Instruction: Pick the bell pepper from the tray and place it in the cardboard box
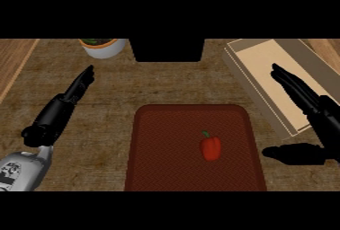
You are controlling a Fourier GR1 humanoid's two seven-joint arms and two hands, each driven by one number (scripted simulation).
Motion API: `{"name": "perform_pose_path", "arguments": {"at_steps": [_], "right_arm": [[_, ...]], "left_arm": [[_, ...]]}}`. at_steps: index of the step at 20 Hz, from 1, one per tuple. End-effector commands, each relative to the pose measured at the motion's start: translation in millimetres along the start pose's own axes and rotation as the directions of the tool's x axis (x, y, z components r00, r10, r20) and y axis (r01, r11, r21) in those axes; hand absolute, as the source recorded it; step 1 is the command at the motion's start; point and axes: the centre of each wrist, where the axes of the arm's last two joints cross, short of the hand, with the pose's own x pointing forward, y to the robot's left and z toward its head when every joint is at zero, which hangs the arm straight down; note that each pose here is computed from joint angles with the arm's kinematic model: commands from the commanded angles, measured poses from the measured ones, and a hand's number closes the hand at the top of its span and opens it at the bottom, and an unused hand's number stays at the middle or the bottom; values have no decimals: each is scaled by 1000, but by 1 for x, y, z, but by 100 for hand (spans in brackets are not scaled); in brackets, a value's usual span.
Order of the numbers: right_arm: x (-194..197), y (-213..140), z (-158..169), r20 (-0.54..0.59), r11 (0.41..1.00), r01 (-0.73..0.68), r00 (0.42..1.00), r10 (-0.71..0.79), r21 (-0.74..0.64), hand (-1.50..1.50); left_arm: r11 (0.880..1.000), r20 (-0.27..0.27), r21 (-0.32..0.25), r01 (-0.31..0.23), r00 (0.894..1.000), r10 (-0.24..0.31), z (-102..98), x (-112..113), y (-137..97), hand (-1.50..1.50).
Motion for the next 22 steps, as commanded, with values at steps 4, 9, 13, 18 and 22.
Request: {"name": "perform_pose_path", "arguments": {"at_steps": [4,9,13,18,22], "right_arm": [[27,10,5,-48,915,-260,957,288,307,-150],[79,21,-11,-9,813,-352,916,402,464,-150],[106,42,-23,-9,735,-433,859,512,523,-150],[141,80,-42,-48,695,-422,835,548,583,-150],[160,106,-53,-94,677,-378,829,551,631,-150]], "left_arm": [[1000,28,-25,-15,999,16,1,2,-5,0],[1000,7,-29,1,1000,-1,-2,-10,-7,0],[999,19,-32,-10,1000,11,-4,-2,-9,0],[1000,22,-24,0,1000,1,-12,-10,-14,0],[1000,7,-27,-5,1000,5,-7,-8,6,0]]}}
